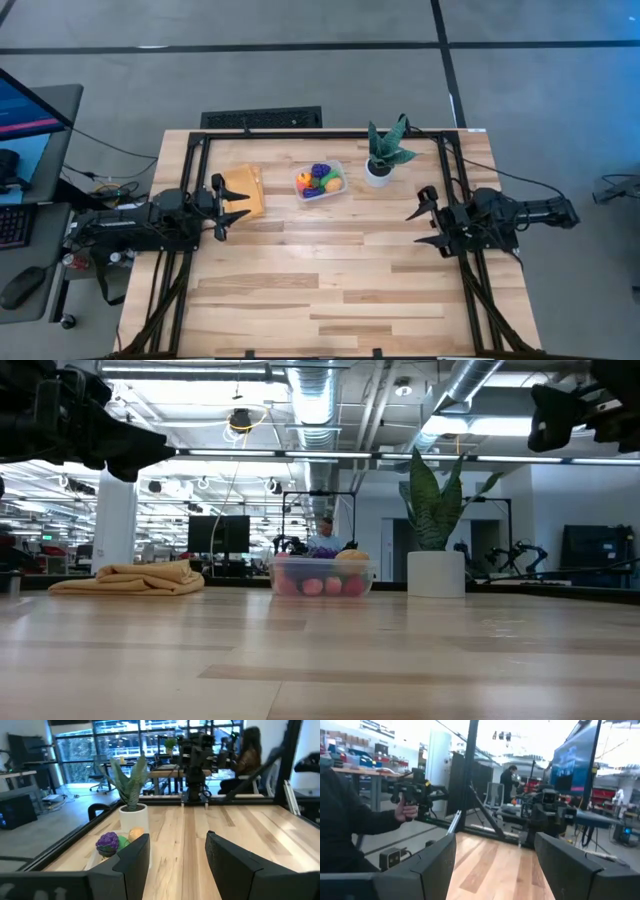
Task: Pick and placing Produce into tupperware
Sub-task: Return to Home Position
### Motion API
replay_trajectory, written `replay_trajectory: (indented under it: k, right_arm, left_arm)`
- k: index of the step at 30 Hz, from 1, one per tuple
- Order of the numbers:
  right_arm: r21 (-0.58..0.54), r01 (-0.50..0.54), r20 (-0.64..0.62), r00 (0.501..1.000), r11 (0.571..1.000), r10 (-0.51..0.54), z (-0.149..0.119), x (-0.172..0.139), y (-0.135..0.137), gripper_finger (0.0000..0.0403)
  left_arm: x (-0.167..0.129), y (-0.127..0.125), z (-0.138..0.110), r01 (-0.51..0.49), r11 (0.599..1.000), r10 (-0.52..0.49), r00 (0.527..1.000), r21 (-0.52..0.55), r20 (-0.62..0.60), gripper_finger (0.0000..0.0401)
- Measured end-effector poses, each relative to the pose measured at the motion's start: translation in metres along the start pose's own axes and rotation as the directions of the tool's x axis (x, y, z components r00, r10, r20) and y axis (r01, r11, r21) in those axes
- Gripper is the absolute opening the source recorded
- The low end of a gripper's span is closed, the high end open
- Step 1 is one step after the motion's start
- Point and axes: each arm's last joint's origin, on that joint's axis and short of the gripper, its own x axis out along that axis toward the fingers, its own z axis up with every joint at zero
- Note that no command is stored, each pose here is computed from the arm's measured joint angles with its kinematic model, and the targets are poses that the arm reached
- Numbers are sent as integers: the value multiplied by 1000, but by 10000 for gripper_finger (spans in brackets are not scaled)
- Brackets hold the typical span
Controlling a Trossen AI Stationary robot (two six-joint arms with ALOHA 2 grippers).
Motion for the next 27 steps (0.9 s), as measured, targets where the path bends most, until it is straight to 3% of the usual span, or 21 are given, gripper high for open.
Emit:
replay_trajectory:
  k: [12,27]
  right_arm:
    - [108,56,-91,995,993,-46,-9,-2,-4,265]
    - [126,52,-109,993,991,-39,-11,-2,-3,265]
  left_arm:
    - [0,-2,-1,74,996,-74,997,46,-6,182]
    - [-1,-7,0,145,989,-145,989,7,5,182]
